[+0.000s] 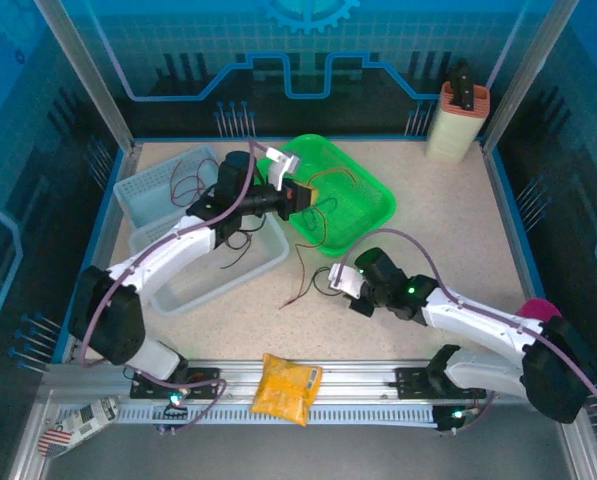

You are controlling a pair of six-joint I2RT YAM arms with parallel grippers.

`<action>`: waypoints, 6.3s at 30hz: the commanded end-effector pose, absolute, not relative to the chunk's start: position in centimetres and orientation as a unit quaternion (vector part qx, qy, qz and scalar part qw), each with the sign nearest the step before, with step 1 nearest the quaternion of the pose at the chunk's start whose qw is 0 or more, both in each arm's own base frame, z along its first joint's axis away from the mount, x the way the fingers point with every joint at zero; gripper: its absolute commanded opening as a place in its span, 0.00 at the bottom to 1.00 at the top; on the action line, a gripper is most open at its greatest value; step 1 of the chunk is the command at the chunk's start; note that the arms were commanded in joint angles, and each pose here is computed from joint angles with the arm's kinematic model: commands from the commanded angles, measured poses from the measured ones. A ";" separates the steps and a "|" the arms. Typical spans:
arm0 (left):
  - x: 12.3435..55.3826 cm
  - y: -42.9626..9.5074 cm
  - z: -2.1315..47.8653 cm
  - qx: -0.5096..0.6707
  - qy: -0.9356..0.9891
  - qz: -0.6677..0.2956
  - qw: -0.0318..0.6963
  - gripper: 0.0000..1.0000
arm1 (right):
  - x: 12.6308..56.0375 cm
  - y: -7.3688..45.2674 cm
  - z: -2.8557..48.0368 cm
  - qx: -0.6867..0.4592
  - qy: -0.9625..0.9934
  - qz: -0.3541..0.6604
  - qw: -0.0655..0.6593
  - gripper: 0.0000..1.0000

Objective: Untangle the cables

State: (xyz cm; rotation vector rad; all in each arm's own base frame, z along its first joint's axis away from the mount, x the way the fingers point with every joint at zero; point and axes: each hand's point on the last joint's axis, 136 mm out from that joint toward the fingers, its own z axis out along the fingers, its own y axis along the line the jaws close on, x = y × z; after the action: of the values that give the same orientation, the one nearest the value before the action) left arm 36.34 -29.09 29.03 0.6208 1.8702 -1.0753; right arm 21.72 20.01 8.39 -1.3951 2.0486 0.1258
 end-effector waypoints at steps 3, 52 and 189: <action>34.8 -27.3 31.4 0.239 0.737 -0.441 0.453 0.00 | 22.3 19.1 9.3 -0.478 0.806 0.068 0.342 0.00; 29.8 -21.8 31.7 0.215 0.751 -0.423 0.459 0.00 | 28.1 1.6 12.8 0.053 0.933 0.057 0.352 0.00; 24.4 -20.1 44.6 0.235 0.693 -0.438 0.522 0.00 | 25.9 25.6 10.0 -0.649 0.640 0.159 0.380 0.36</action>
State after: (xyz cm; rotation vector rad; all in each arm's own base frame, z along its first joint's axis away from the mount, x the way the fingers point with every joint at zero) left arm 24.52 -20.43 43.54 0.5733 1.6832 -1.0501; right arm 25.91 25.00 9.73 -1.6502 1.6657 0.3994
